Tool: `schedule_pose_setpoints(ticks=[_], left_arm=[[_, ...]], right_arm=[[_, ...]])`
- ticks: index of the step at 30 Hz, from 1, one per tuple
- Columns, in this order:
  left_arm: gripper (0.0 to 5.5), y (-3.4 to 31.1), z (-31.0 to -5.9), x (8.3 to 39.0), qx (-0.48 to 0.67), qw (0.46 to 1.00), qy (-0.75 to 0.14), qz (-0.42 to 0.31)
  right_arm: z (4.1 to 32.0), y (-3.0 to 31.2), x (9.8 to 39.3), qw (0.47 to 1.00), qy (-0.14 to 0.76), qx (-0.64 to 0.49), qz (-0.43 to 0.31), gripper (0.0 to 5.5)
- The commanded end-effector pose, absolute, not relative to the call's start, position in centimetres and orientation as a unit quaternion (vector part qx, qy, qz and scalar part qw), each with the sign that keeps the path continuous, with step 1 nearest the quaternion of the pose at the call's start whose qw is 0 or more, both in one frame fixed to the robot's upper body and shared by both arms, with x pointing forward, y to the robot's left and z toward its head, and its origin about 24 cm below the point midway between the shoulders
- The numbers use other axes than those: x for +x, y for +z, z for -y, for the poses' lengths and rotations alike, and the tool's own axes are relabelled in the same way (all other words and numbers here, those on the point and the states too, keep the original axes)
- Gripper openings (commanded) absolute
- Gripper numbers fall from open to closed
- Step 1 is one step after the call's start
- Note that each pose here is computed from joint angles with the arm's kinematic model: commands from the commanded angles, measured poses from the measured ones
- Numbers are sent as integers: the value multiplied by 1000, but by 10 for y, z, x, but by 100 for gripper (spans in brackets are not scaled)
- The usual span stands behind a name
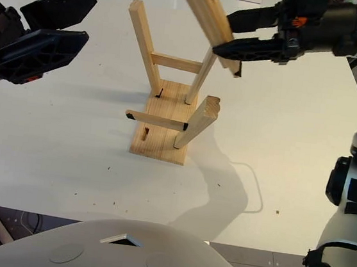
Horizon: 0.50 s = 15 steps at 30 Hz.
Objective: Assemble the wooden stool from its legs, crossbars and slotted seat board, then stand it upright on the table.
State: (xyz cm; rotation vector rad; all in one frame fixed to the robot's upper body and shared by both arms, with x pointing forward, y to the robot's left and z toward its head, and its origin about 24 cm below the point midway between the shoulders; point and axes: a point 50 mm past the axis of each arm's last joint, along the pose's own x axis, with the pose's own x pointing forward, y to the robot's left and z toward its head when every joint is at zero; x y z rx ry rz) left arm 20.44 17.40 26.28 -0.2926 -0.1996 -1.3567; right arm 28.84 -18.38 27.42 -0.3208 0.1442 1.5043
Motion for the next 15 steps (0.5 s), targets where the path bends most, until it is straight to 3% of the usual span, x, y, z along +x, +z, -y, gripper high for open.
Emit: schedule_pose_setpoints(ticks=[1,15], left_arm=[[369,265,-162,213,-134,744,-647,99],[369,261,-151,221,-144,738,-651,107]], right_arm=[[162,274,285,692,710,-121,-44,206],[131,276,277,656,748,-100,-19,206]])
